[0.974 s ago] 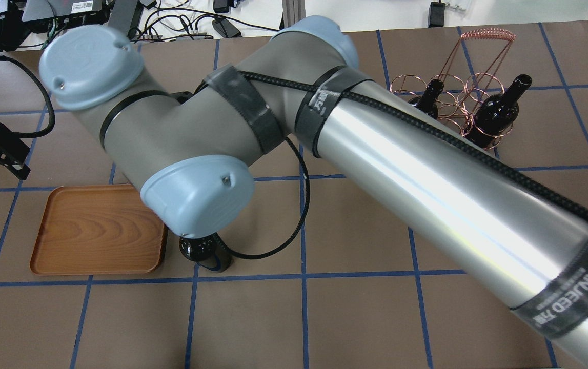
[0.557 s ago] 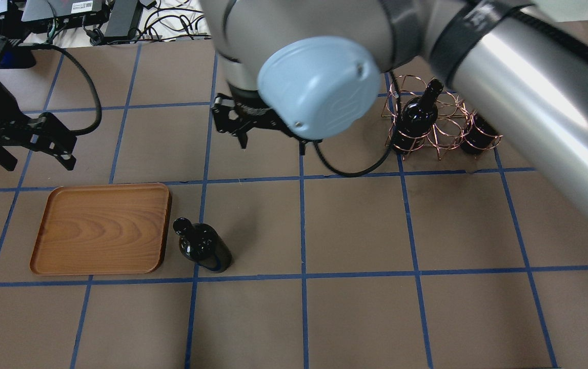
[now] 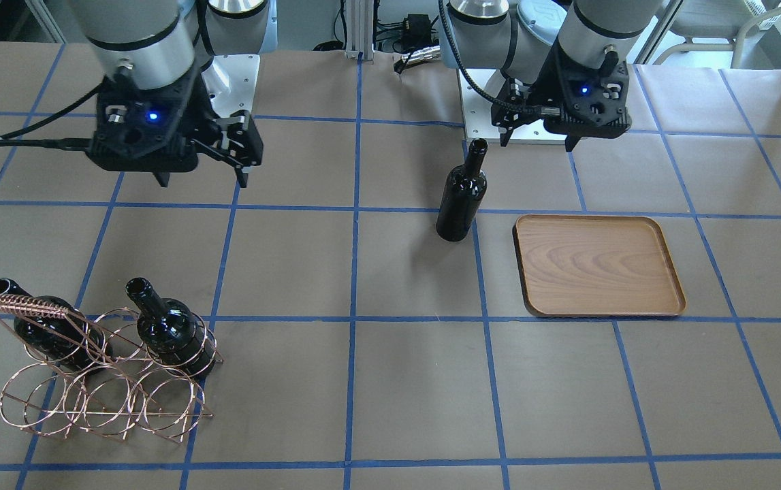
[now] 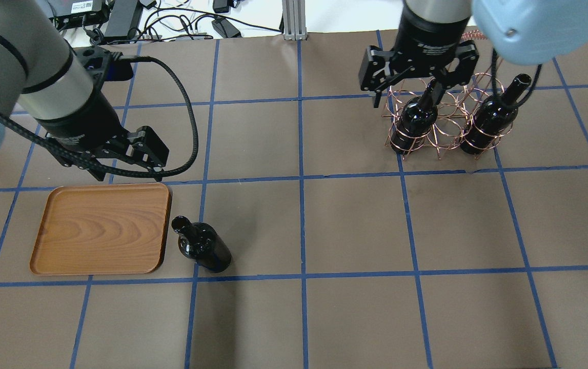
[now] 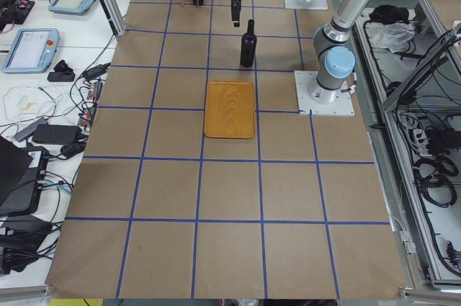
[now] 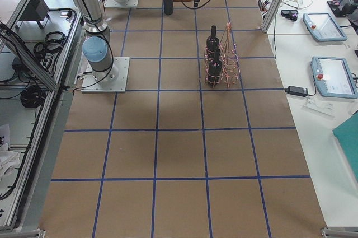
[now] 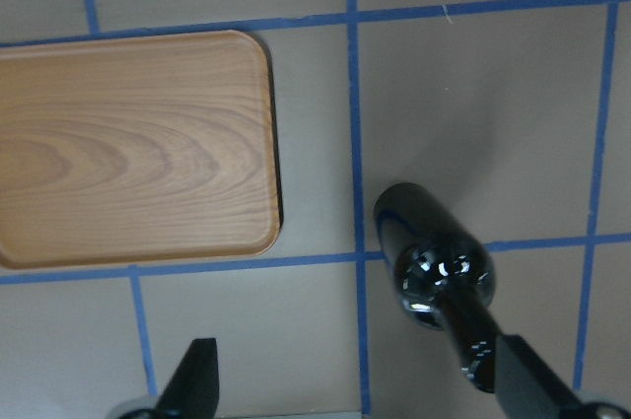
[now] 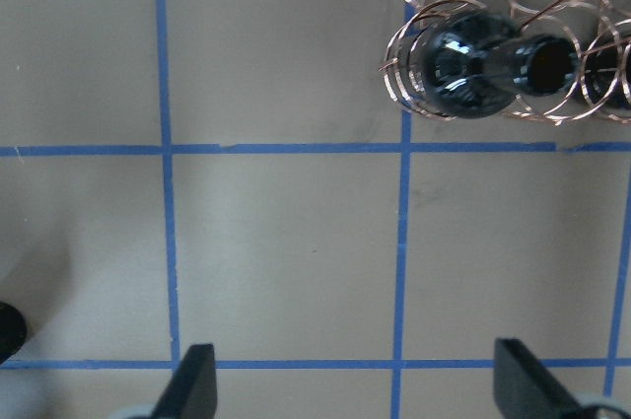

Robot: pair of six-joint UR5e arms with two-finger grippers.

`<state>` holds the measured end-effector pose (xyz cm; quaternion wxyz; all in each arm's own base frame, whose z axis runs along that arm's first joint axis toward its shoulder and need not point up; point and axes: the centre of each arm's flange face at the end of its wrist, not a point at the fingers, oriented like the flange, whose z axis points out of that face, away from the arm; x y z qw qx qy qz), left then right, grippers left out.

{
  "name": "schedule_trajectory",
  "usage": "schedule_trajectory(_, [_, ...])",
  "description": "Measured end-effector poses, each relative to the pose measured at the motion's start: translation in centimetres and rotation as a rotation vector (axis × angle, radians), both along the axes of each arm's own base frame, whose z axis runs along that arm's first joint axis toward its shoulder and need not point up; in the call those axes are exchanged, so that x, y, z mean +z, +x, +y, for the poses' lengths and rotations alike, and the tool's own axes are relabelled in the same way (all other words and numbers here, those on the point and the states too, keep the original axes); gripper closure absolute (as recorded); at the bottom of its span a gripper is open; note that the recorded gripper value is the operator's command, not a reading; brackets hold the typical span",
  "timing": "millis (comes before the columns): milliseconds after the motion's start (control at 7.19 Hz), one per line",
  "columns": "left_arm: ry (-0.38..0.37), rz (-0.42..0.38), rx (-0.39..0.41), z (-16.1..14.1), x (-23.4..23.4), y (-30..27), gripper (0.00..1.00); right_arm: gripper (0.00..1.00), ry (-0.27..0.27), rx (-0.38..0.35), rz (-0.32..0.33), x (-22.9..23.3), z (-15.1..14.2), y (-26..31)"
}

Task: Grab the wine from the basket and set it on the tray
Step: 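Release the bottle and raise the right gripper while the left gripper reaches for it, then grasp the standing bottle's neck with the left gripper and lift it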

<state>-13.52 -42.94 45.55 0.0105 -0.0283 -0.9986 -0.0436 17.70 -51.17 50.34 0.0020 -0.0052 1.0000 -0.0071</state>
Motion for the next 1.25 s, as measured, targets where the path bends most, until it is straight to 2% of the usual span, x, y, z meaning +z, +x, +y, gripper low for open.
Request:
schedule_trajectory(417, [-0.009, 0.004, -0.040, 1.8, -4.1, -3.7, 0.01, 0.00, -0.041, -0.005, -0.002, 1.1, 0.8, -2.4])
schedule_trajectory(696, [0.026, -0.001, -0.045, 2.5, -6.0, -4.0, 0.02, 0.00, -0.054, -0.005, -0.001, 1.5, 0.9, -2.4])
schedule_trajectory(974, [0.059, -0.005, -0.049, 2.9, -7.5, -4.0, 0.15, 0.00, -0.064, 0.000, -0.001, 1.6, 0.8, -2.4])
schedule_trajectory(1252, [0.081, -0.004, -0.057, 3.0, -7.9, -4.0, 0.21, 0.00, -0.065, 0.001, 0.000, 1.6, 0.8, -2.5])
